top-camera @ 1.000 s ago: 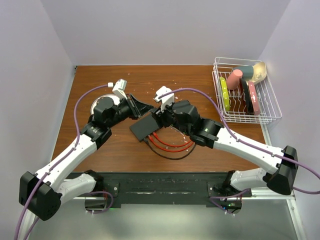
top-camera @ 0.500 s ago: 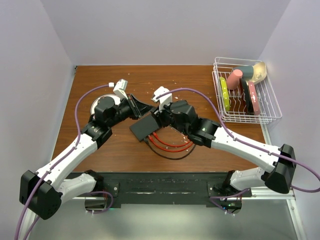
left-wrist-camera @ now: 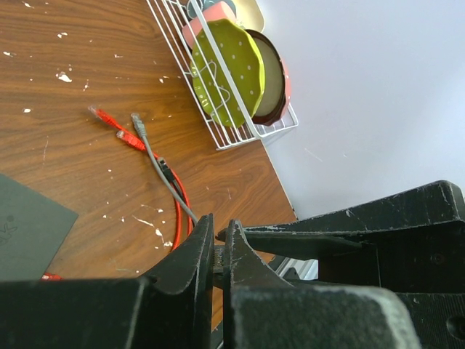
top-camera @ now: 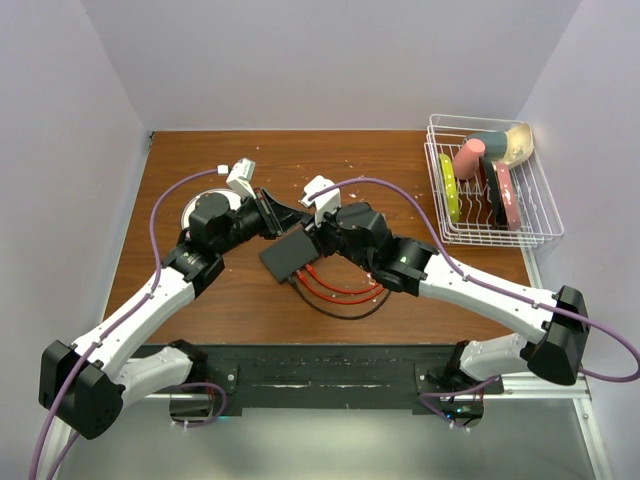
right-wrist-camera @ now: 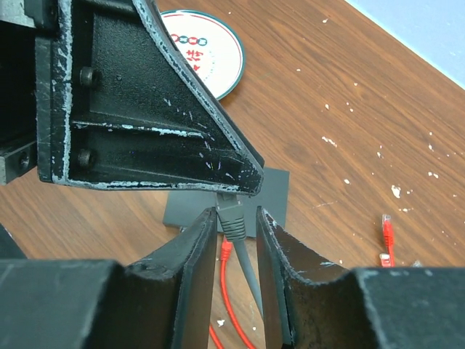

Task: Insert the plug into the switch port

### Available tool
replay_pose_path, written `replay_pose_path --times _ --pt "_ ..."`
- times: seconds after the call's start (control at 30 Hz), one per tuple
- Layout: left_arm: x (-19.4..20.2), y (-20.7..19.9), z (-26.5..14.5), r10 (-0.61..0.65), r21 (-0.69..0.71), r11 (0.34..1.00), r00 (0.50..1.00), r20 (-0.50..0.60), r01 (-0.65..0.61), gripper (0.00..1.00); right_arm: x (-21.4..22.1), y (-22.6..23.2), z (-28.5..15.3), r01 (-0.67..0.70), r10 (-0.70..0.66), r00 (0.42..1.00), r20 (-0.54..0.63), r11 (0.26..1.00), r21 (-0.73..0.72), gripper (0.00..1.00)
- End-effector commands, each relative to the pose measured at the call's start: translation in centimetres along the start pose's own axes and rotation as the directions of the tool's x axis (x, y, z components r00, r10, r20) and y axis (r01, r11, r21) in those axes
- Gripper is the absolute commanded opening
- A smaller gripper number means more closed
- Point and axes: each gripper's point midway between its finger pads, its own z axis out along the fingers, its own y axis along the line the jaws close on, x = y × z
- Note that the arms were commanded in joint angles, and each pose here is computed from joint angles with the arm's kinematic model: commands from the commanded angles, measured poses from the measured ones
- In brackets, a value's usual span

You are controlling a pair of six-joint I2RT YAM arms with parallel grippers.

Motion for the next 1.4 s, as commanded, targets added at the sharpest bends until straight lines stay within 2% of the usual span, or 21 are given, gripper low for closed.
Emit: replay_pose_path --times 0.0,0.1,0.2,0.27,0.4,0.43,0.53,0.77,0.83,0.87,0.9,0.97,1.0,1.1,1.23,1.37 --pt "-1.7 -2.4 -0.2 0.022 0.059 0.998 0.999 0.036 -0.024 0.0 -1.0 -0.1 0.1 -0.009 0.009 0.999 0.043 1.0 0.009 0.3" --pt "-1.8 -2.4 -0.2 0.024 0.058 0.998 0.999 0.039 -0.026 0.0 -1.0 -0.1 0.0 -0.01 0.01 0.999 0.045 1.0 0.007 0.35" --pt "-1.7 -2.3 -0.2 0.025 0.056 0.998 0.999 0.037 -0.027 0.0 -0.8 -0.1 -0.1 -0.011 0.01 0.999 0.042 1.0 0.006 0.35" --pt "-1.8 -2.4 -0.2 0.024 0.057 0.998 0.999 0.038 -0.026 0.0 -0.6 0.0 -0.2 -0.01 0.01 0.999 0.04 1.0 0.0 0.32" --pt "-1.8 -2.5 -0.3 0.025 0.06 0.998 0.999 0.039 -0.027 0.0 -0.1 0.0 -0.2 -0.007 0.007 0.999 0.032 1.0 -0.002 0.17" --pt "-1.8 -2.5 -0.3 0.026 0.061 0.998 0.999 0.038 -0.029 0.0 -0.3 0.0 -0.3 -0.009 0.009 0.999 0.036 1.0 -0.002 0.09" --pt "-1.8 -2.6 -0.3 0.027 0.065 0.997 0.999 0.036 -0.029 0.0 -0.3 0.0 -0.3 -0.009 0.009 0.999 0.039 1.0 -0.003 0.0" --pt "-1.7 -2.2 0.0 0.058 0.062 0.996 0.998 0.036 -0.06 0.0 0.2 -0.5 -0.4 -0.007 0.006 1.0 0.027 1.0 0.026 0.0" --pt "-1.8 -1.5 0.1 0.079 0.029 0.996 0.996 0.044 -0.08 0.2 0.6 -0.7 -0.5 -0.004 0.004 1.0 0.018 0.999 0.036 0.0" --pt "-2.0 -0.9 0.1 0.115 0.003 0.993 0.992 0.052 -0.115 0.46 1.1 -0.8 -0.5 -0.001 0.001 1.0 0.008 0.999 0.039 0.0" --pt "-2.3 0.7 -0.1 0.119 -0.083 0.99 0.99 0.071 -0.113 0.56 1.5 -0.8 -0.5 0.003 -0.003 1.0 -0.004 0.999 0.041 0.0" --pt "-3.1 2.2 -0.6 0.162 -0.169 0.975 0.982 0.096 -0.144 0.71 2.3 -1.0 -0.5 -0.01 0.011 1.0 -0.024 0.998 0.055 0.0" --pt "-3.4 3.6 -1.2 0.176 -0.248 0.958 0.978 0.111 -0.145 0.74 2.8 -1.1 -0.5 -0.016 0.018 0.999 -0.037 0.998 0.06 0.0" --pt "-4.5 6.5 -2.1 0.217 -0.349 0.923 0.968 0.122 -0.163 0.79 4.4 -1.6 -0.4 -0.019 0.024 0.997 -0.072 0.998 0.067 0.0" --pt "-4.5 10.0 -2.1 0.224 -0.368 0.912 0.971 0.082 -0.18 0.79 7.3 -2.6 0.1 -0.043 0.051 0.989 -0.138 0.997 0.059 0.0" --pt "-4.2 12.5 -0.6 0.294 -0.356 0.897 0.955 0.036 -0.263 0.8 10.2 -3.8 0.9 -0.079 0.086 0.974 -0.211 0.996 0.041 0.0"
